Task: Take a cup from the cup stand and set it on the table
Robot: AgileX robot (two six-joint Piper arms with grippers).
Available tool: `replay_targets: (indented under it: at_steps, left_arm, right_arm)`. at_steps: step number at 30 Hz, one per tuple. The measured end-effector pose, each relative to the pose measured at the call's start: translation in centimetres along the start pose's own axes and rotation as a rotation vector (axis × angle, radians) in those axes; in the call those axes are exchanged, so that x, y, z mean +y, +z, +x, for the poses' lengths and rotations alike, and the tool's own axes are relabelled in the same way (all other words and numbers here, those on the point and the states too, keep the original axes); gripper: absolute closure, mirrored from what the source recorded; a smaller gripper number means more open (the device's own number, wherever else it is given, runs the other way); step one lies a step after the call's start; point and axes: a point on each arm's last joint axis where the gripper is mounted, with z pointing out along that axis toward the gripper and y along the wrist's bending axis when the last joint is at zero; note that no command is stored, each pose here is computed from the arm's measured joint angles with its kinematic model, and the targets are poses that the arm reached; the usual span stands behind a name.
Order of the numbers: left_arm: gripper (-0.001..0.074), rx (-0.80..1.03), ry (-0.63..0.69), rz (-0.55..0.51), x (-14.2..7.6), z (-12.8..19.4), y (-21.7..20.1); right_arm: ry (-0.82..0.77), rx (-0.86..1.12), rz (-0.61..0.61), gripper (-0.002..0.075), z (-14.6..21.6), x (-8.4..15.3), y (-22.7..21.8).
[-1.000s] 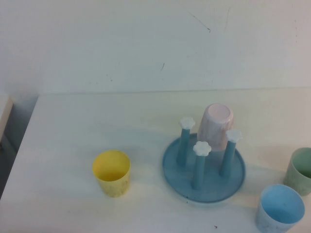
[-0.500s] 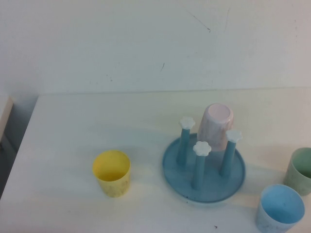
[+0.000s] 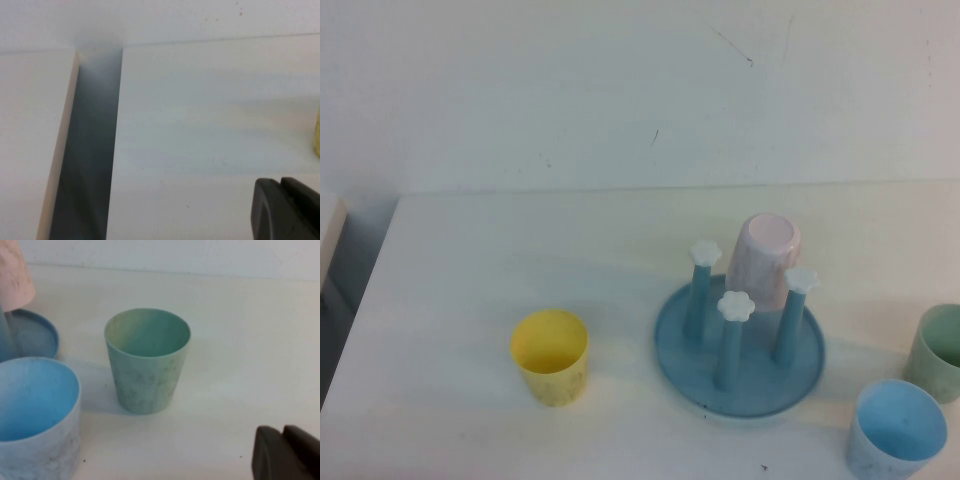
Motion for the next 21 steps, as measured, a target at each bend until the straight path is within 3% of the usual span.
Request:
replay_targets:
  at_steps: [15, 18, 21]
  left_arm:
    - [0.0738, 0.000, 0.000, 0.000, 0.0, 0.0, 0.0]
    - [0.0738, 0.000, 0.000, 0.000, 0.0, 0.0, 0.0]
    - [0.0738, 0.000, 0.000, 0.000, 0.0, 0.0, 0.0]
  right_arm:
    - [0.012, -0.011, -0.004, 0.0698, -0.1, 0.0, 0.0]
    - [0.079, -0.057, -0.035, 0.0698, -0.5, 0.3, 0.0]
    - [0.253, -0.111, -0.101, 0.0698, -1.1, 0.8, -0.1]
